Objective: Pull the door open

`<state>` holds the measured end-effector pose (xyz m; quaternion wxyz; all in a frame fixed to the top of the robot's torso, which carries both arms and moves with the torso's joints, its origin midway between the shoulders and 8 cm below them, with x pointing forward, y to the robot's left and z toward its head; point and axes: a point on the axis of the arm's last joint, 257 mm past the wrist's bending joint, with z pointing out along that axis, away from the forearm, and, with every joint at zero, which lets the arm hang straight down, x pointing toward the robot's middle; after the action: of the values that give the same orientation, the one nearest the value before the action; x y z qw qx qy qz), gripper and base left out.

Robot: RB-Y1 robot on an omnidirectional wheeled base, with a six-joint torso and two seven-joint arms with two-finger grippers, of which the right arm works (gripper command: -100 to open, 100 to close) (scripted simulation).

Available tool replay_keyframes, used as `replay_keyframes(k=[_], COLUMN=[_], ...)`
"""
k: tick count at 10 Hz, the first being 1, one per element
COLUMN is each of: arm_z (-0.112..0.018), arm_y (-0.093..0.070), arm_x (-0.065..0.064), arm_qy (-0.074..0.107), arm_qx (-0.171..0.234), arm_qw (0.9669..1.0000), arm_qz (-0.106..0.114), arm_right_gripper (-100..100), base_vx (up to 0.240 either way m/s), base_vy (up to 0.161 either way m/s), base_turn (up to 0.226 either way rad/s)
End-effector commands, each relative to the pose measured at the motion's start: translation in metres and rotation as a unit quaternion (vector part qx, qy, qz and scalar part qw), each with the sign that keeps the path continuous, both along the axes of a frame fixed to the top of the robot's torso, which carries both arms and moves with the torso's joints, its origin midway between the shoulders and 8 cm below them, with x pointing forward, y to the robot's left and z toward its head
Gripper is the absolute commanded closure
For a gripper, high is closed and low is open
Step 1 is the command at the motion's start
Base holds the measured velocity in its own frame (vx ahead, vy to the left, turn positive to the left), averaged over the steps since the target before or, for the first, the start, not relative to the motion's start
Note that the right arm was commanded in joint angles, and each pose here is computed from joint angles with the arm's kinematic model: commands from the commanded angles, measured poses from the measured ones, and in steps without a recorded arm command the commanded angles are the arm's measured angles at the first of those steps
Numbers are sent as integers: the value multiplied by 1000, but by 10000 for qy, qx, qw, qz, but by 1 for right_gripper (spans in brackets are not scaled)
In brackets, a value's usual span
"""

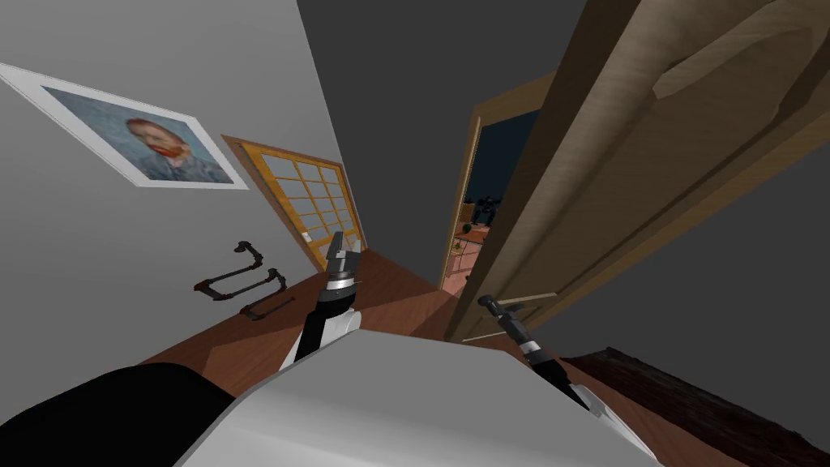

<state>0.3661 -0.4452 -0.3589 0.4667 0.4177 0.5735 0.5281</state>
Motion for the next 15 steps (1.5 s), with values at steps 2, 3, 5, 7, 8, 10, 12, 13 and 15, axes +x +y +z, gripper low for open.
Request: replay_keyframes(k=[2,3,5,7,8,10,12,13,15], arm_z=[1,1,2,3,3,3,4,4,1], arm_y=[-2,-3,-5,-7,-8,-10,-11,-11,-8], arm_x=[-4,-5,-9,-12,-13,-16,-18,-19,-19], arm_qy=[-8,-12,-19,-26,-28,-34,-39,-41,-16], arm_qx=[-7,-10,-16,-21,-22,-27,-30,-31,-3], arm_qw=[10000,10000,10000,10000,10000,10000,10000,10000,10000], arm_qz=[8,11,17,24,26,32,37,39,59], arm_right_gripper=[100,100,100,100,100,100,100,100,100], base_vx=[-193,-216,-215,-206,-162,-181,-180,-180,-96], base_vy=[-108,-104,-81,-106,-95,-114,-68,-94,-49], base_turn=[221,201,161,191,144,168,124,99,84])
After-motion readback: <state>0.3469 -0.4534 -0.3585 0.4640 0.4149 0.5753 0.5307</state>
